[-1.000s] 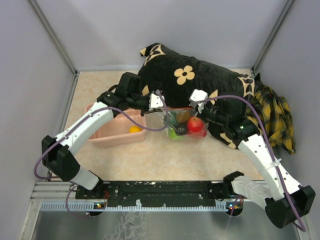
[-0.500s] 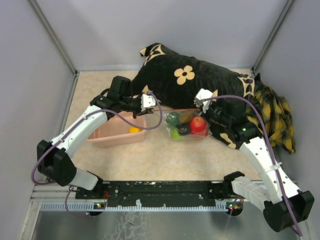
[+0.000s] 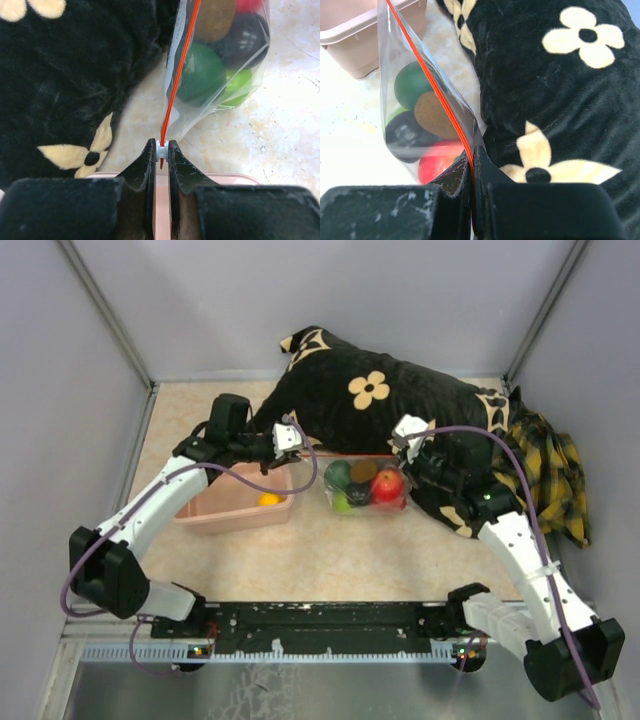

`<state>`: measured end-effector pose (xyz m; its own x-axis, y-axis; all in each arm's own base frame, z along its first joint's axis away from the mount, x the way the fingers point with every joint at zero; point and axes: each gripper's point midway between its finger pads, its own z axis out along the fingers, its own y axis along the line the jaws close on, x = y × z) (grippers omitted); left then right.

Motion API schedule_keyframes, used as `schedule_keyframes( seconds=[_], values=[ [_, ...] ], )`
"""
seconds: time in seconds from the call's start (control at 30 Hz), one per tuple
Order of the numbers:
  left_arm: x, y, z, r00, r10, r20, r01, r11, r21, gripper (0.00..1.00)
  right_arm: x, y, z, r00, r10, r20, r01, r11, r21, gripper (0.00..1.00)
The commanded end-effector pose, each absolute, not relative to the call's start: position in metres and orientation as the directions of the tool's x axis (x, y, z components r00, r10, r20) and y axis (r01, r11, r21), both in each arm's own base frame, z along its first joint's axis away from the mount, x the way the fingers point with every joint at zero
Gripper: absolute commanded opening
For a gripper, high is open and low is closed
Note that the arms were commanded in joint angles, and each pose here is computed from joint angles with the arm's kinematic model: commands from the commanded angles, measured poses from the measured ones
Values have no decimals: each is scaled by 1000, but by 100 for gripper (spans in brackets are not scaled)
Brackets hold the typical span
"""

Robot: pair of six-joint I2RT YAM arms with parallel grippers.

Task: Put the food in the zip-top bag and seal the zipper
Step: Zip the zipper food storage bag at the center of the board.

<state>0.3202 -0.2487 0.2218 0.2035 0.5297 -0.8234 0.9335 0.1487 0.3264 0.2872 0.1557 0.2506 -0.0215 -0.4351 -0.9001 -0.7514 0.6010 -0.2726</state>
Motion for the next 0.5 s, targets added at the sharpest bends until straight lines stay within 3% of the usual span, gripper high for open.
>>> schedule_keyframes(
  seconds=[0.0, 0.07, 0.2, 0.37, 0.4, 0.47],
  values=[
    [330, -246, 234, 192, 510, -839, 928, 182, 324, 9, 298, 152, 287, 75, -396, -915, -705, 628, -329, 1],
    [326, -246, 235, 226, 503, -834, 924, 160, 347, 11, 295, 151, 289, 89, -386, -918, -700, 631, -333, 10],
    [317, -247, 243, 279, 480, -832, 914, 134, 384, 12, 288, 147, 303, 128, -351, -928, -667, 662, -342, 40],
    [299, -245, 249, 297, 449, -843, 917, 113, 383, 20, 288, 137, 327, 167, -287, -943, -585, 741, -329, 60],
    [295, -244, 247, 290, 448, -846, 920, 113, 376, 22, 289, 133, 332, 171, -268, -948, -561, 764, -317, 69],
    [288, -241, 247, 277, 445, -851, 923, 123, 365, 29, 294, 121, 341, 158, -214, -964, -487, 832, -265, 72]
  ],
)
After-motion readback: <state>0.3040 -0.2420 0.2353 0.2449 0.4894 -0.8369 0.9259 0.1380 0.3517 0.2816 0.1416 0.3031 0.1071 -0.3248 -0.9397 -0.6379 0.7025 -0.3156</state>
